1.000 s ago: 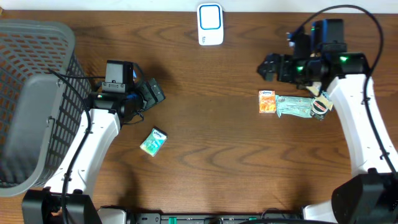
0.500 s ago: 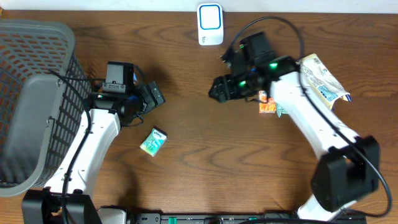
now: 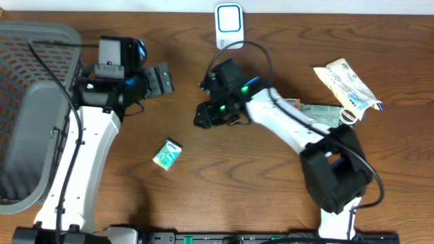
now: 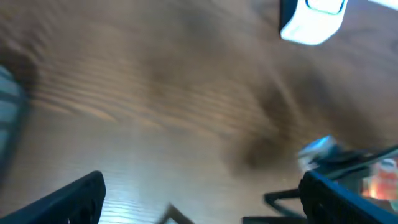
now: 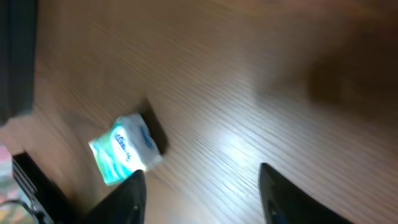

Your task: Scan the item barcode

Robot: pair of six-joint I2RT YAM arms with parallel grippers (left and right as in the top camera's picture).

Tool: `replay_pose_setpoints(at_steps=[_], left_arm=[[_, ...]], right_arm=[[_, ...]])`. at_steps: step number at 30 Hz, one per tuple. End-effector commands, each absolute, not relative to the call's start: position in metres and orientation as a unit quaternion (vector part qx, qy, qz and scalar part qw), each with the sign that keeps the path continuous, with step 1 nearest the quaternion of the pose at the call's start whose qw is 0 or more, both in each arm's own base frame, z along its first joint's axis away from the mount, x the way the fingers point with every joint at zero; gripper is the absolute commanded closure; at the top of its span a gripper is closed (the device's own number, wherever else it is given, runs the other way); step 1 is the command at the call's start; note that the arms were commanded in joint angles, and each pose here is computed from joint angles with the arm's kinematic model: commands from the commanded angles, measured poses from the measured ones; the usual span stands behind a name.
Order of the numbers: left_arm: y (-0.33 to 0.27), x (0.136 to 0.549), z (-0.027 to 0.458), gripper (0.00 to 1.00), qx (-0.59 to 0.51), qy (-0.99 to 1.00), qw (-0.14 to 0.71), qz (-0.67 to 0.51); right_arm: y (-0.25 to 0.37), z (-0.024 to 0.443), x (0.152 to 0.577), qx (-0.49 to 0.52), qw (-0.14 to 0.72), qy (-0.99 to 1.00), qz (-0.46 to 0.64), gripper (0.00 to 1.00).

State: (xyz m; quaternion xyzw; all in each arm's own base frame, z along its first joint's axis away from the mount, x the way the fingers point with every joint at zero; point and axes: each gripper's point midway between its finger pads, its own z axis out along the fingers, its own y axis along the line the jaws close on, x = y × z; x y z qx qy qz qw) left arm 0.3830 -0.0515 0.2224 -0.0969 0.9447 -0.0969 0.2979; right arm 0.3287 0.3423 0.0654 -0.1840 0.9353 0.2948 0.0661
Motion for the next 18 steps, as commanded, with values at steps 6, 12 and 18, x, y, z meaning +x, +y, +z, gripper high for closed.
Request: replay_pose_setpoints(at_steps=[6,12,18], left_arm=[[-0.009,0.387,0.245,0.01,-0.118,0.935,0.335,0.018],[0.008,0.384,0.243,0.04,-0.163,0.93,0.329,0.029],[0.024,0.38,0.24,0.07,-0.2,0.925,0.322,0.03]], right_arm=[[0.395,0.033,0.293,-0.21,0.041,0.926,0.311,0.57],[0.415,0.019,0.275,-0.234,0.035,0.92,0.314,0.58],[0.418,0.018,0.269,-0.242,0.032,0.918,0.312,0.61]])
